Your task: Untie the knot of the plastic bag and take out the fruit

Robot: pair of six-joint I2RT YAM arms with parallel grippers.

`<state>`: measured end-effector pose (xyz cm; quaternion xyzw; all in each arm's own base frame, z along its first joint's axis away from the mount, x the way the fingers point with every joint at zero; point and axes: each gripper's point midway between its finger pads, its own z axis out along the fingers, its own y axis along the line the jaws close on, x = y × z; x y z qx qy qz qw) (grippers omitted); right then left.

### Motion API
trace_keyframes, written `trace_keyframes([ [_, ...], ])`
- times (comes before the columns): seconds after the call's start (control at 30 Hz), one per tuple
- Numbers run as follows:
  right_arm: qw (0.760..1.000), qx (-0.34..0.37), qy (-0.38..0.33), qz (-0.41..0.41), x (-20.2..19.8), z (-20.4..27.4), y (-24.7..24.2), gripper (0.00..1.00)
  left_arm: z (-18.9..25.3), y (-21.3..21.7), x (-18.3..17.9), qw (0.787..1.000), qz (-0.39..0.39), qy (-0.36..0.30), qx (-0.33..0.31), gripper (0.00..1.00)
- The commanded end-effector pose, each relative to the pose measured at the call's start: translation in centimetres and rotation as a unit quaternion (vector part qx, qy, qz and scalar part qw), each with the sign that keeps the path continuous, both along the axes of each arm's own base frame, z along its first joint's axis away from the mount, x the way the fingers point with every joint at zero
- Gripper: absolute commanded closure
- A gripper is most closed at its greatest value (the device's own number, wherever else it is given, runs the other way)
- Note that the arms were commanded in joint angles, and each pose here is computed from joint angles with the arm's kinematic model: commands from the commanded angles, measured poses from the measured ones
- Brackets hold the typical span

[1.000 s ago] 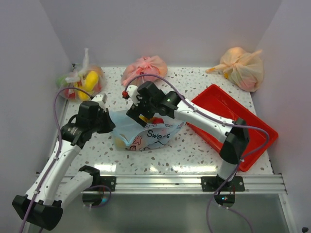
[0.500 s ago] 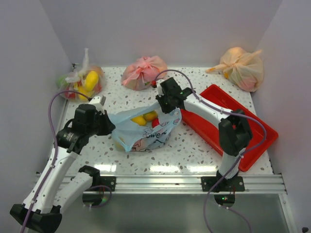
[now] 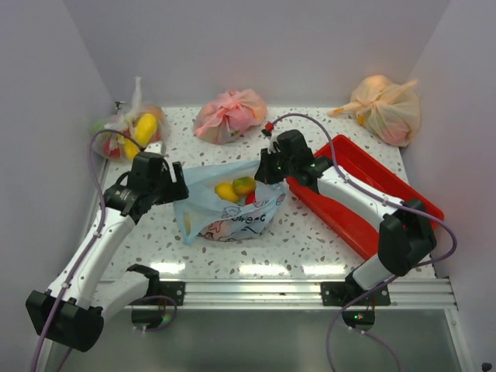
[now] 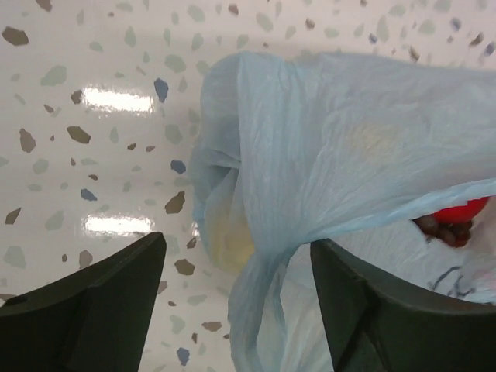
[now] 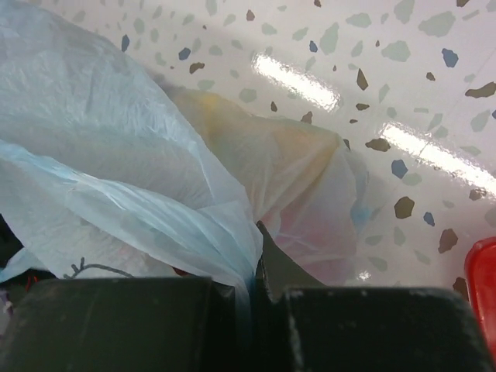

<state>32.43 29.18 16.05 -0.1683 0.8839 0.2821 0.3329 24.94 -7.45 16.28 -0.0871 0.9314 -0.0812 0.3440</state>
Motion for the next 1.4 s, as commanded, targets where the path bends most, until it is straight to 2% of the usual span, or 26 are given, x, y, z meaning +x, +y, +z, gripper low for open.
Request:
trace_keyframes([
  [0.0,0.996,0.065,-0.035,-0.054,0.7,3.5,0.9,1.0,7.3,0.8,2.5,0.992,0.059,-0.11,-0.028,0.17],
  [0.07,0.995,0.057,-0.044,-0.071,0.7,3.4,0.8,1.0,9.4,0.2,2.4,0.988,0.061,-0.129,-0.051,0.08],
  [0.1,0.995,0.057,-0.045,-0.071,0.3,3.3,1.2,1.0,9.9,-0.1,2.2,0.988,0.062,-0.132,-0.059,0.06],
  [0.23,0.993,0.064,-0.048,-0.088,-0.2,3.2,2.0,1.0,11.5,-2.3,1.0,0.982,0.078,-0.142,-0.096,0.05],
  [0.33,0.992,0.063,-0.057,-0.093,-0.5,3.3,2.4,1.0,11.6,-4.4,0.2,0.983,0.068,-0.134,-0.109,0.1],
  [0.6,0.992,0.072,-0.059,-0.083,-1.1,2.7,3.6,1.0,5.8,-9.0,-0.9,0.992,0.051,-0.071,-0.088,0.12],
  [0.73,0.992,0.081,-0.062,-0.068,-1.6,2.6,4.2,1.0,2.2,-8.6,-0.4,0.992,0.086,-0.058,-0.064,0.06],
  [1.07,0.994,0.074,-0.064,-0.05,-2.7,1.8,4.1,1.0,0.5,-8.9,2.4,0.984,0.143,-0.087,-0.057,0.04],
  [1.3,0.995,0.072,-0.067,-0.035,-3.1,2.0,4.1,1.0,-2.4,-7.7,2.0,0.986,0.154,-0.061,-0.005,0.07],
  [1.37,0.995,0.063,-0.072,-0.038,-2.8,2.1,3.7,1.0,-3.2,-6.3,1.5,0.985,0.163,-0.056,0.022,0.12],
])
